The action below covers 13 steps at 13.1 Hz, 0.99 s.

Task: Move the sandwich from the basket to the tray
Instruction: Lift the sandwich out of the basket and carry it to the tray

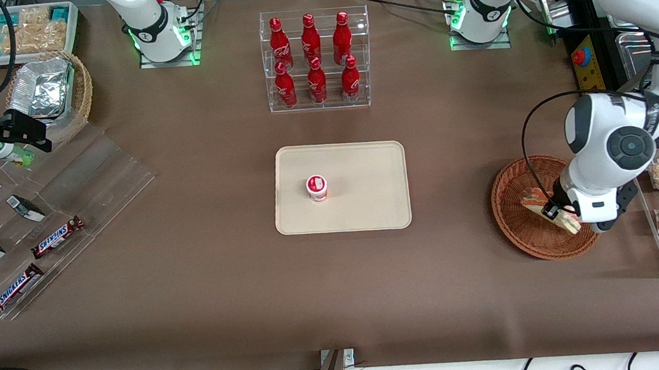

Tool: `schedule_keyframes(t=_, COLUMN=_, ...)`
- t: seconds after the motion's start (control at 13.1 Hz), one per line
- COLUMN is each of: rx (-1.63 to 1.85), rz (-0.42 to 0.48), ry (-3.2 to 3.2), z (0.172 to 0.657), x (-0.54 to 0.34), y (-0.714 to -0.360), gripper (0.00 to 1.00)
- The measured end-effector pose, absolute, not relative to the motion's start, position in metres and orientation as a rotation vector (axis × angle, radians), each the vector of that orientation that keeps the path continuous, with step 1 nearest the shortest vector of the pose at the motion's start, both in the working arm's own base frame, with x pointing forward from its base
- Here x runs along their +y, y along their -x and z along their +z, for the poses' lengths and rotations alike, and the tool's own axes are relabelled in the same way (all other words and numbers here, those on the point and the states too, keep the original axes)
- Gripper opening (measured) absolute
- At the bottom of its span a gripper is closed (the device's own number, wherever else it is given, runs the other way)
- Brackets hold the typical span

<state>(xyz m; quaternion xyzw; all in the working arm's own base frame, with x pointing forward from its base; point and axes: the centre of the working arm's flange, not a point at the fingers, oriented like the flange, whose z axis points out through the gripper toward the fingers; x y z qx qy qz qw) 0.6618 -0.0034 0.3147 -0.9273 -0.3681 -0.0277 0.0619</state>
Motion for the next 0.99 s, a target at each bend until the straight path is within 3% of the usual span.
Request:
schedule_keyframes(t=0.53, rx=-0.739, rz=0.036, ry=2.962, z=0.409, x=-0.097, y=-0.671, gripper=0.17)
schedule_keyframes(t=0.99, rx=-0.395, rz=0.134, ry=3.152, z=0.465, x=-0.225, y=-0.630, gripper=0.17)
